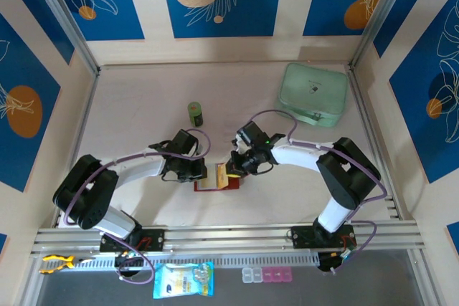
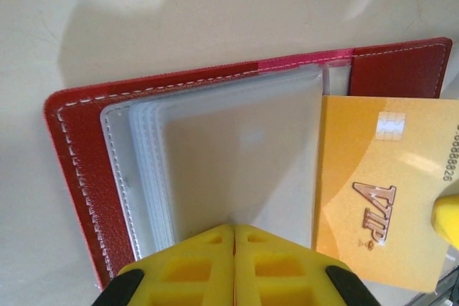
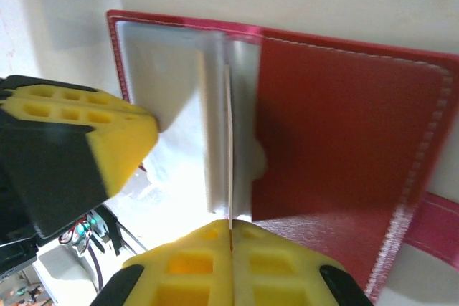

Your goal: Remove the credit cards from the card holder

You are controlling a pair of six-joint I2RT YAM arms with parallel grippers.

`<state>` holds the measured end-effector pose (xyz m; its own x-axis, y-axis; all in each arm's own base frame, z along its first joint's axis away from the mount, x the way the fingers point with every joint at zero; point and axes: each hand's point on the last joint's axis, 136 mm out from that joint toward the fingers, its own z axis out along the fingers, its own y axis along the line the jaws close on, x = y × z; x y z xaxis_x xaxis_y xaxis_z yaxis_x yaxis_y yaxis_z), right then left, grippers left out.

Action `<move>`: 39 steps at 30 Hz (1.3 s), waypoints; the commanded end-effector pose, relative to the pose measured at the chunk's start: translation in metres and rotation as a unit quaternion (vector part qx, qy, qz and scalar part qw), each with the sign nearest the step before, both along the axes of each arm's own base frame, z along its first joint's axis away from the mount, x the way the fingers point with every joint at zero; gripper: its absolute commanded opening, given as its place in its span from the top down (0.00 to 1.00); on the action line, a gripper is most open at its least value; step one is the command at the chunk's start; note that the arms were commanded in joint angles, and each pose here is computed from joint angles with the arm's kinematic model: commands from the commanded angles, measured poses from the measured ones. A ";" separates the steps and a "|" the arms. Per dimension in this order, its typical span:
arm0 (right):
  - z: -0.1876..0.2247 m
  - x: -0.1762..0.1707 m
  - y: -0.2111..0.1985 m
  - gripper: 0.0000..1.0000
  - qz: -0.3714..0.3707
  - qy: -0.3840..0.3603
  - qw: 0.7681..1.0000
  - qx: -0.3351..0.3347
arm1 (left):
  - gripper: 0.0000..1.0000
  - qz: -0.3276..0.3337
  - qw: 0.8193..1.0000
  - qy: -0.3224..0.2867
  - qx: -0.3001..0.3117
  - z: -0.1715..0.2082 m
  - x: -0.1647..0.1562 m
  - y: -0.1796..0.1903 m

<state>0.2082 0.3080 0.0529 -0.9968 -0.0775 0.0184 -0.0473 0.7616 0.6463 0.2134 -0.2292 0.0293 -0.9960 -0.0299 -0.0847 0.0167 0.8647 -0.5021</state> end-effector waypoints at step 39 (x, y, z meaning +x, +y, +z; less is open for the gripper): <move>0.099 0.050 -0.063 1.00 0.395 -0.335 0.852 -0.078 | 0.77 0.007 0.999 -0.037 -0.018 0.046 0.020 0.004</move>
<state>0.2577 0.2541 0.1572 -0.6312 -0.6071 -0.4827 -0.7706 0.5614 0.3016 0.2260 -0.2289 0.0587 -0.9907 -0.0501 -0.1265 0.0239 0.8511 -0.5244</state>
